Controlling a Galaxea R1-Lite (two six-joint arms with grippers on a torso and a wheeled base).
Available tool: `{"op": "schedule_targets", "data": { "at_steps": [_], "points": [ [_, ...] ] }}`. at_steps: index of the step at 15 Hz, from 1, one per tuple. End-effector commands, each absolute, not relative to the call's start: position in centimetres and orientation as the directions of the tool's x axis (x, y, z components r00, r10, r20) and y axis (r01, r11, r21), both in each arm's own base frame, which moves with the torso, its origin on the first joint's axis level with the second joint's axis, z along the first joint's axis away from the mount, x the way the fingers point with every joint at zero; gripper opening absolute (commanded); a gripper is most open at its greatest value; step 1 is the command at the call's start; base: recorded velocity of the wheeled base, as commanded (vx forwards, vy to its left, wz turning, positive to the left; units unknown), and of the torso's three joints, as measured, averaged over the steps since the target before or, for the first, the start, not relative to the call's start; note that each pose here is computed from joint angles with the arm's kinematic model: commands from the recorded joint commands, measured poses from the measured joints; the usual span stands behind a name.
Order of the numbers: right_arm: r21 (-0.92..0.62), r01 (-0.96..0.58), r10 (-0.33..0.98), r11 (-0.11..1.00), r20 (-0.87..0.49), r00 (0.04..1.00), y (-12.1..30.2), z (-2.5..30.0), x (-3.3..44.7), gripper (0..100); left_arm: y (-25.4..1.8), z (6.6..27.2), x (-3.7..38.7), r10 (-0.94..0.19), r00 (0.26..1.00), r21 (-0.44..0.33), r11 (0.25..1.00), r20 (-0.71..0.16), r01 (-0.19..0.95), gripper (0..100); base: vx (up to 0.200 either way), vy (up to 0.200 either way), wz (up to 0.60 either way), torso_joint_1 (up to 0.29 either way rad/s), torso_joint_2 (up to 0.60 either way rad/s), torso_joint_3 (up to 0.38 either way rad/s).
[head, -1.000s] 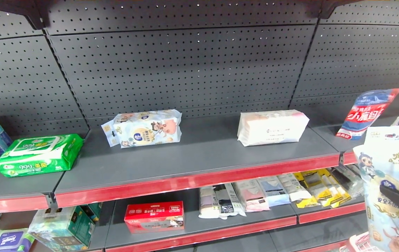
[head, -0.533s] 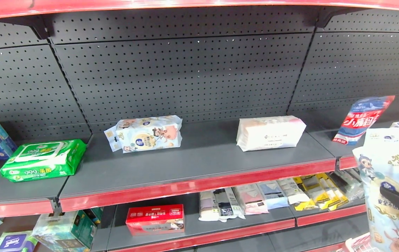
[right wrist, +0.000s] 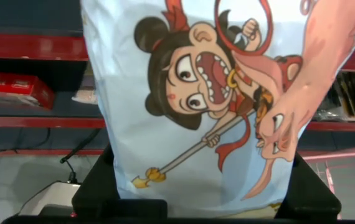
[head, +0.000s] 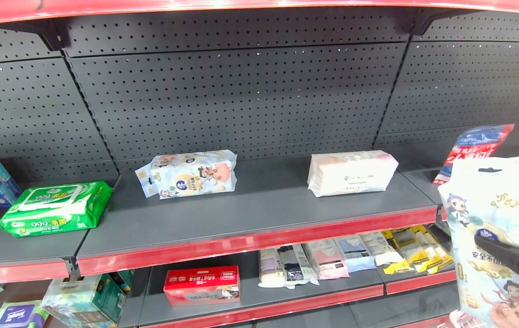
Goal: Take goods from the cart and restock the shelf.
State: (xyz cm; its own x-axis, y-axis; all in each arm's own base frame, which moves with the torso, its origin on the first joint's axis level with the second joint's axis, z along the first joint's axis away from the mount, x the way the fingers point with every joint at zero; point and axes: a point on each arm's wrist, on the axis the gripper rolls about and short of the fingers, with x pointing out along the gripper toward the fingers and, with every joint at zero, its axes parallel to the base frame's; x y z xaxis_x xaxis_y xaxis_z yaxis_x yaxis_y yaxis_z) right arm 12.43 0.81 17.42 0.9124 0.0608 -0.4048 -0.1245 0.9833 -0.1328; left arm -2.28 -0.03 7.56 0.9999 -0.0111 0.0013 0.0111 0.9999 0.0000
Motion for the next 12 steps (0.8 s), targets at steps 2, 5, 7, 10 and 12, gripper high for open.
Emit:
{"op": "schedule_targets", "data": {
  "at_steps": [2, 5, 7, 10, 12],
  "points": [
    [-0.130, -0.116, 0.059, 0.985, -0.378, 0.924, 0.5, 17.4, 12.6, 0, 0.0, 7.6, -2.3, -0.012, 1.000, 0.000, 1.000, 0.002, 0.012, 100, 0.000, 0.000, 0.00, 0.000, 0.00, 0.000],
    [-0.135, -0.094, 0.040, 0.986, -0.356, 0.934, 0.3, 17.9, 12.7, 0, 0.0, 7.6, -2.3, -0.011, 1.000, 0.000, 1.000, 0.002, 0.011, 100, 0.000, 0.000, 0.00, 0.000, 0.00, 0.000],
    [-0.141, -0.048, 0.001, 0.989, -0.315, 0.949, -0.2, 18.7, 12.2, 0, 0.0, 7.6, -2.3, -0.012, 1.000, 0.003, 1.000, 0.002, 0.012, 100, 0.000, 0.000, 0.00, 0.000, 0.00, 0.000],
    [-0.161, -0.038, -0.001, 0.986, -0.238, 0.971, -0.2, 19.8, 10.8, 0, 0.0, 7.6, -2.3, -0.012, 1.000, 0.003, 1.000, 0.002, 0.012, 100, 0.000, 0.000, 0.00, 0.000, 0.00, 0.000],
    [-0.202, -0.041, -0.003, 0.979, -0.210, 0.978, -0.2, 20.6, 10.7, 0, 0.0, 7.6, -2.3, -0.012, 1.000, 0.002, 1.000, 0.002, 0.012, 100, 0.000, 0.000, 0.00, 0.000, 0.00, 0.000]
  ]
}}
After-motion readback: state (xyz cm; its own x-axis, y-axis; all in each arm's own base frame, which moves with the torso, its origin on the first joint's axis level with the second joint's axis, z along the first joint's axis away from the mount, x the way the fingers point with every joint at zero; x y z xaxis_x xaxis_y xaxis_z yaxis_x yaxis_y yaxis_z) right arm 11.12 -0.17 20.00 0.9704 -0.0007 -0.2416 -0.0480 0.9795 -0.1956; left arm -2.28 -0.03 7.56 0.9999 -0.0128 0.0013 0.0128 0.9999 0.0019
